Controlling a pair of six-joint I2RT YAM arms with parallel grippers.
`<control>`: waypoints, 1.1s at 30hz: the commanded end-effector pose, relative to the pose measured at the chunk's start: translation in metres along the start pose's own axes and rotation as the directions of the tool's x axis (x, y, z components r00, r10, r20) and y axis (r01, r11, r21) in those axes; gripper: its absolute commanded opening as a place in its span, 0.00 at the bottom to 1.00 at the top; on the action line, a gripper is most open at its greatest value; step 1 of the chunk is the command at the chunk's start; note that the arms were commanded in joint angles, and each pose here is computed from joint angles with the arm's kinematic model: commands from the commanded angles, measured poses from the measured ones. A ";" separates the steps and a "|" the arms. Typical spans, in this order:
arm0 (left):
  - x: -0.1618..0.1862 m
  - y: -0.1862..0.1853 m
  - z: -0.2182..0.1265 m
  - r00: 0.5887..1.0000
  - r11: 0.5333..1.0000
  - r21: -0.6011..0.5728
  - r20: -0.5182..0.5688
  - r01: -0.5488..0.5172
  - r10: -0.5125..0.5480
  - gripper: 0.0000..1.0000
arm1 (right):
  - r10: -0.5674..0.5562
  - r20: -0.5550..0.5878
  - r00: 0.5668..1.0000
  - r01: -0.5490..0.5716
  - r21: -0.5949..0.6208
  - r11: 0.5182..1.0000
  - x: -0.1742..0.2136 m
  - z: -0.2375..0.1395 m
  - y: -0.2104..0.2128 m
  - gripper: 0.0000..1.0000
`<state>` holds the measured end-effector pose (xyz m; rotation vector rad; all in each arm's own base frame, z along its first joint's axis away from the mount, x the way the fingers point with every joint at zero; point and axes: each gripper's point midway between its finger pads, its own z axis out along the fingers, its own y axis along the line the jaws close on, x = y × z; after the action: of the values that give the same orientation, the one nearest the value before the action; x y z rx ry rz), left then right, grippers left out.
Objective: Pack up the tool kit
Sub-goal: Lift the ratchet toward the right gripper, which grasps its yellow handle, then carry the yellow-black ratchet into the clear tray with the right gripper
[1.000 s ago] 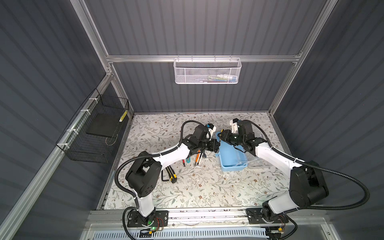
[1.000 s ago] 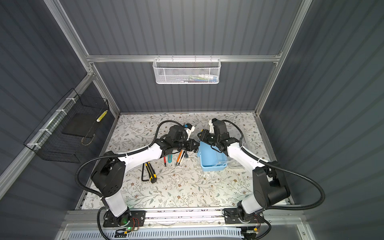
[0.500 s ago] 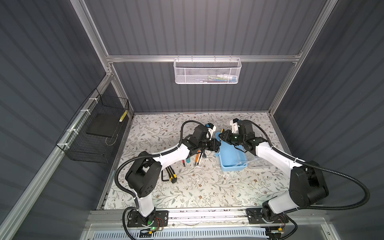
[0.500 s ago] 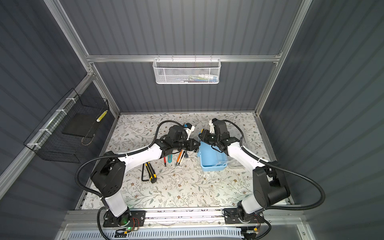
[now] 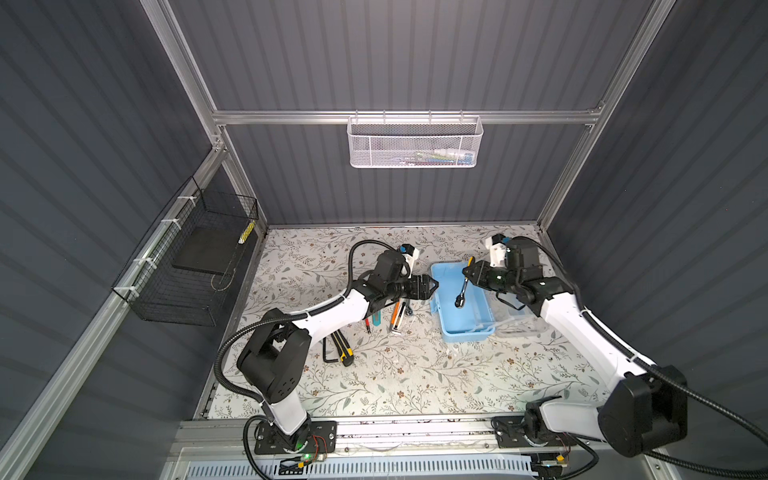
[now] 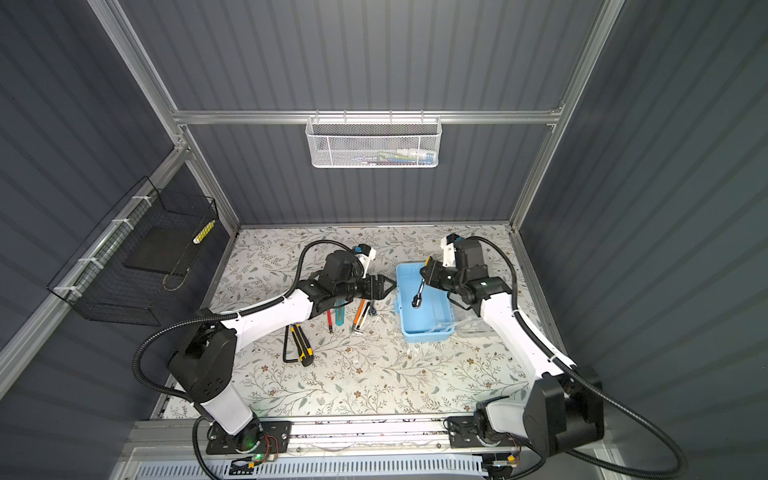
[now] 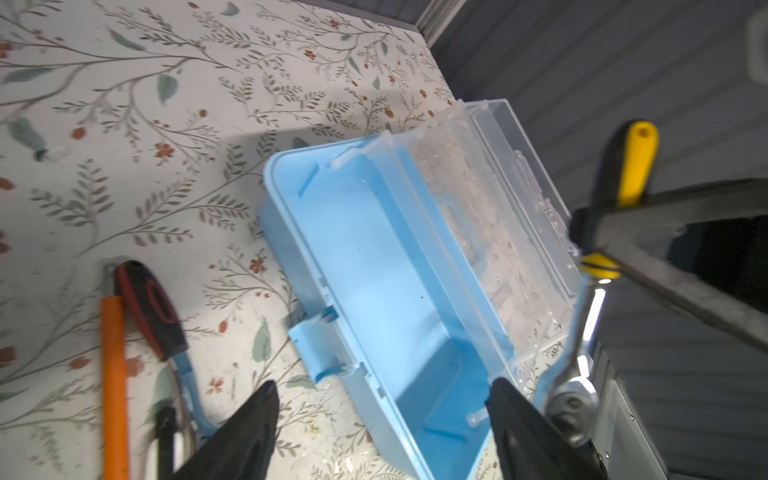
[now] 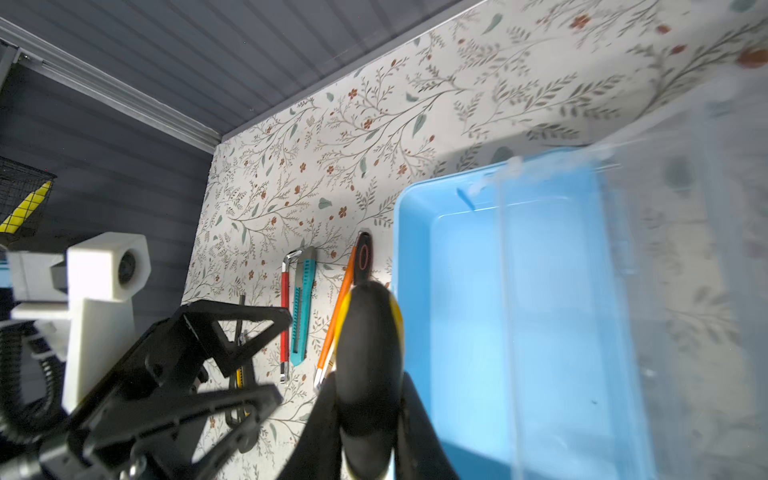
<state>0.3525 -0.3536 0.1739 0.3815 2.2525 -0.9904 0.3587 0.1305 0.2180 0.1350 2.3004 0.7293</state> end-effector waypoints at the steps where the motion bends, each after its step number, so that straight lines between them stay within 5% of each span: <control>1: 0.005 0.025 -0.011 1.000 0.997 -0.081 -0.022 0.005 -0.007 0.81 | -0.065 -0.036 0.997 0.069 0.123 0.990 0.003 -0.024 -0.027 0.05; 8: 0.019 0.044 -0.011 0.996 0.986 -0.167 -0.093 -0.025 0.010 0.81 | -0.117 -0.093 0.989 0.141 0.328 0.934 -0.007 -0.049 -0.072 0.05; 27: 0.037 0.054 -0.005 0.989 0.983 -0.182 -0.146 -0.014 -0.013 0.80 | -0.191 -0.203 0.960 0.265 0.449 0.853 -0.033 -0.042 -0.111 0.05; 33: 0.038 0.053 -0.003 0.988 0.985 -0.173 -0.152 -0.015 -0.011 0.80 | -0.181 -0.238 0.954 0.269 0.420 0.867 -0.037 -0.024 -0.113 0.05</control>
<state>0.3556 -0.3146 0.1322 0.3531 2.4190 -0.7884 0.3764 0.0134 0.1870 0.0278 2.5878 0.0720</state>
